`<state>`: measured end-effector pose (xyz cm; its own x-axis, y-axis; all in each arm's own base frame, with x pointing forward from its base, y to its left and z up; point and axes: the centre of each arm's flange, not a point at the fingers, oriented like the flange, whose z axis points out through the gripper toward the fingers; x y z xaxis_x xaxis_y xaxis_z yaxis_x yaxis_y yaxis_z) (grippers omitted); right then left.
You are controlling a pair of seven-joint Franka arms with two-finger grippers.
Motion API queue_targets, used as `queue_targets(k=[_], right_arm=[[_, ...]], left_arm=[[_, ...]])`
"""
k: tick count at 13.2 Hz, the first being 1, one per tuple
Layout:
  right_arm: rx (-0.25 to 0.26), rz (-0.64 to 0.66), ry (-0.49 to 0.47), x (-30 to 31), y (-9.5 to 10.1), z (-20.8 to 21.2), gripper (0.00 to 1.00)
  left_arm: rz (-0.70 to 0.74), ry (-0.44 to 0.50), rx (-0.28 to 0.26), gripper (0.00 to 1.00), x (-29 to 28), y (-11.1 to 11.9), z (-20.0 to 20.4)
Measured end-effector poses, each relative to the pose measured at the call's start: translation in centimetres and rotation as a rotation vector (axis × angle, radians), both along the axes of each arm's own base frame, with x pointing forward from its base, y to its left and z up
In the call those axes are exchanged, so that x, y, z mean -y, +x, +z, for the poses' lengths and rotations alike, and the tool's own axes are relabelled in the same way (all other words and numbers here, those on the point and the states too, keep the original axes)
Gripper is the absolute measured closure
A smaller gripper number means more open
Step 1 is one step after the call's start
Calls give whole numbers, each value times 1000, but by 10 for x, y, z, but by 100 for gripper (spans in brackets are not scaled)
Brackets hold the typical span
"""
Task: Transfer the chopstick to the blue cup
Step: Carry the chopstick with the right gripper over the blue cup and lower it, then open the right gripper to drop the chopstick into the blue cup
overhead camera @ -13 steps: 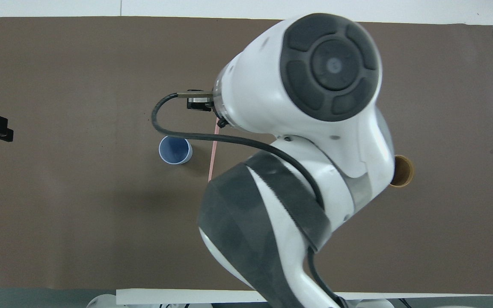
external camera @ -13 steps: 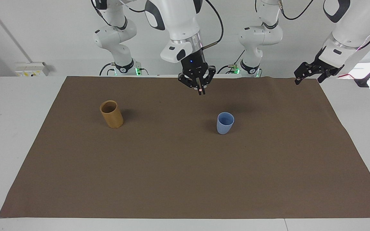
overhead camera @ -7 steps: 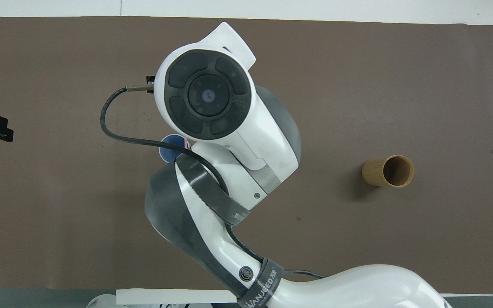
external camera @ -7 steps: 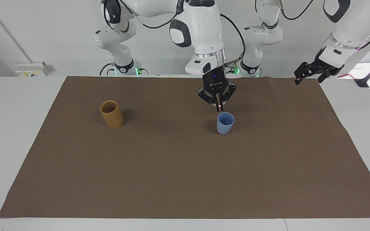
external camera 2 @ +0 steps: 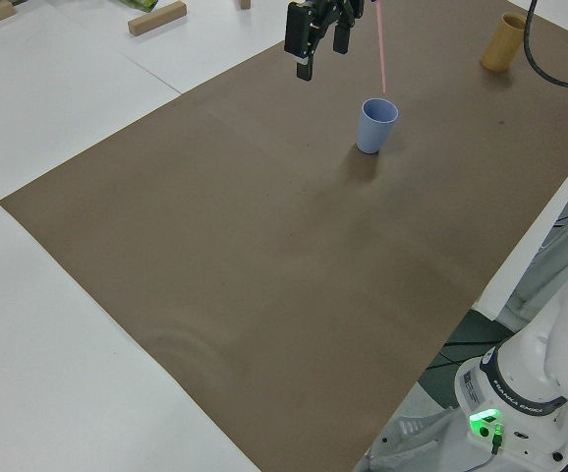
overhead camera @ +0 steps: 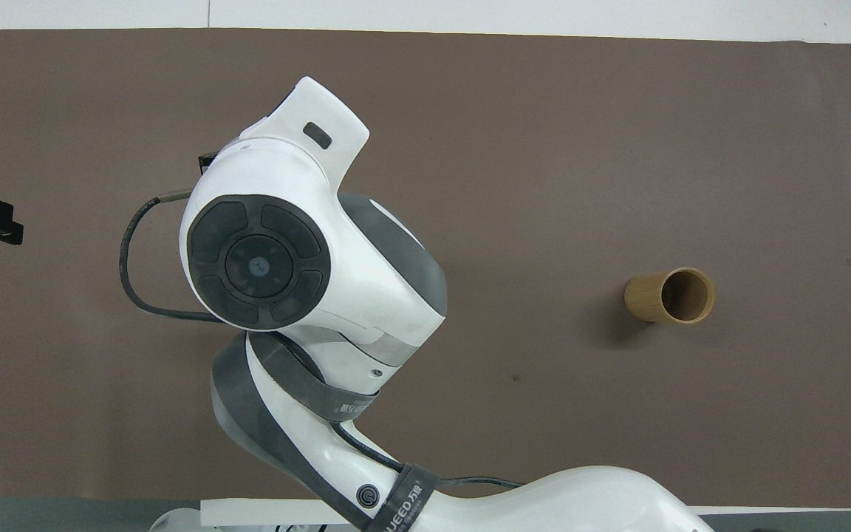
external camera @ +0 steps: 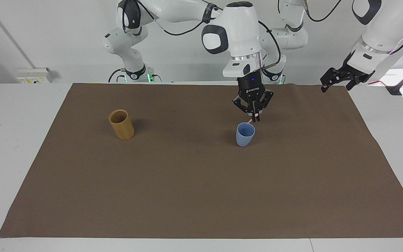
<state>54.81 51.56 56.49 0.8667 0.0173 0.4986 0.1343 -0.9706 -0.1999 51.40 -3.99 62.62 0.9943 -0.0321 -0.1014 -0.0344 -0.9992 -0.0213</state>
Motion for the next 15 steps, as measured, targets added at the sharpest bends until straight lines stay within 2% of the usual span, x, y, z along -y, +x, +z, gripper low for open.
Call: queue_targets(k=[6, 12, 13, 15], right_arm=[[33, 25, -27, -8, 4, -34, 92], [9, 35, -49, -11, 0, -58, 91], [7, 36, -50, -12, 0, -59, 86], [8, 35, -50, -11, 0, -59, 60]], left_arm=[[0, 0, 0, 0, 0, 0, 0], [0, 0, 0, 0, 0, 0, 0], [0, 0, 0, 0, 0, 0, 0], [0, 0, 0, 0, 0, 0, 0]])
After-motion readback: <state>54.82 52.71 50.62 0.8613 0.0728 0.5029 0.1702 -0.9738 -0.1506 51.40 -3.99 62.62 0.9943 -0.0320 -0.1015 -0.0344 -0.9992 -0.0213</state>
